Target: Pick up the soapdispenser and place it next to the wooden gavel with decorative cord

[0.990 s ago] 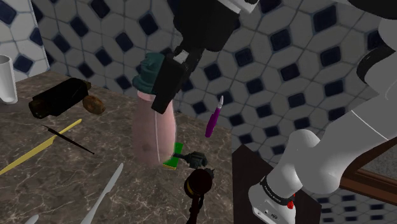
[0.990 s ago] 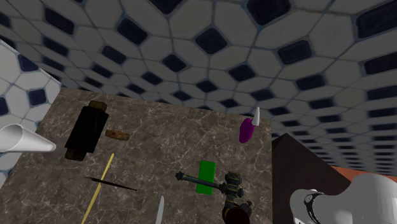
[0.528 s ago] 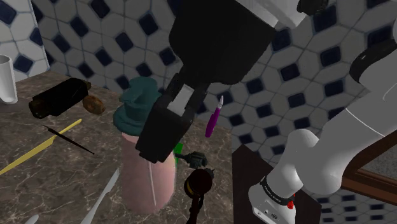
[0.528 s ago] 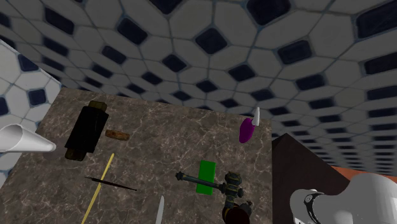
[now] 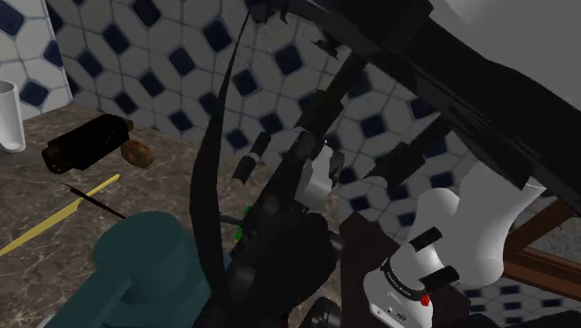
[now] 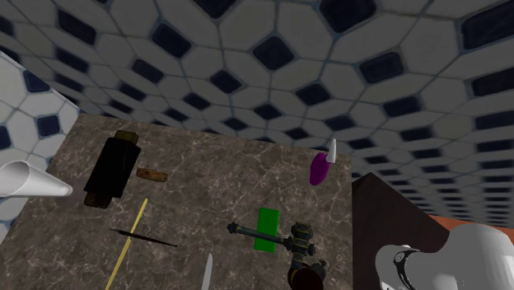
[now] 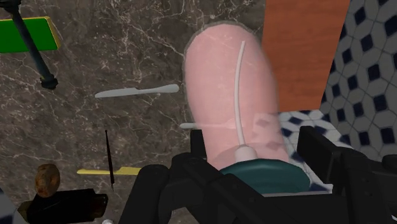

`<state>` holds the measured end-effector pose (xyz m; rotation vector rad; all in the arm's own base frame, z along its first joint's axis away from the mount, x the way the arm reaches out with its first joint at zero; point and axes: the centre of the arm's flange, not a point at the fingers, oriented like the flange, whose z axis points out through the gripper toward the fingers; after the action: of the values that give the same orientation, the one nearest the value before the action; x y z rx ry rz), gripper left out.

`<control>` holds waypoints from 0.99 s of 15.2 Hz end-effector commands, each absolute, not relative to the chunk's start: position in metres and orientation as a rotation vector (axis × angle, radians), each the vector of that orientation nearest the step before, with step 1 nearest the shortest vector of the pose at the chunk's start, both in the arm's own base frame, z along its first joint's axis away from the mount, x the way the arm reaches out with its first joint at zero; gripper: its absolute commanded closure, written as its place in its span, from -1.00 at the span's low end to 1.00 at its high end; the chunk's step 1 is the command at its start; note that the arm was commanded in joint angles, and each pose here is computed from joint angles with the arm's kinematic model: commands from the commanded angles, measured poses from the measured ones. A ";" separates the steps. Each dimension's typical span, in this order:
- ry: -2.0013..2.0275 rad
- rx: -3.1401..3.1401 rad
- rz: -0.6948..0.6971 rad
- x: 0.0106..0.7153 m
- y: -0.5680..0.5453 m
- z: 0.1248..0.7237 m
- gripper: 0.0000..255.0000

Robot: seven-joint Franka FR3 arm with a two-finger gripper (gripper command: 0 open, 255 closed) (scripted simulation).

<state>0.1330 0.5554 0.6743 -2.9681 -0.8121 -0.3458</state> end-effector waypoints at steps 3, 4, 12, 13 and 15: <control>-0.807 -2.968 -0.348 0.118 0.569 0.663 1.00; -0.807 -2.968 -0.348 0.118 0.569 0.657 1.00; -0.807 -2.968 -0.348 0.118 0.569 0.615 1.00; -0.807 -2.968 -0.348 0.118 0.569 0.610 1.00; -0.807 -2.968 -0.348 0.118 0.569 0.599 1.00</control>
<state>0.1170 0.5696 0.6048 -2.9690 -0.8077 -0.3468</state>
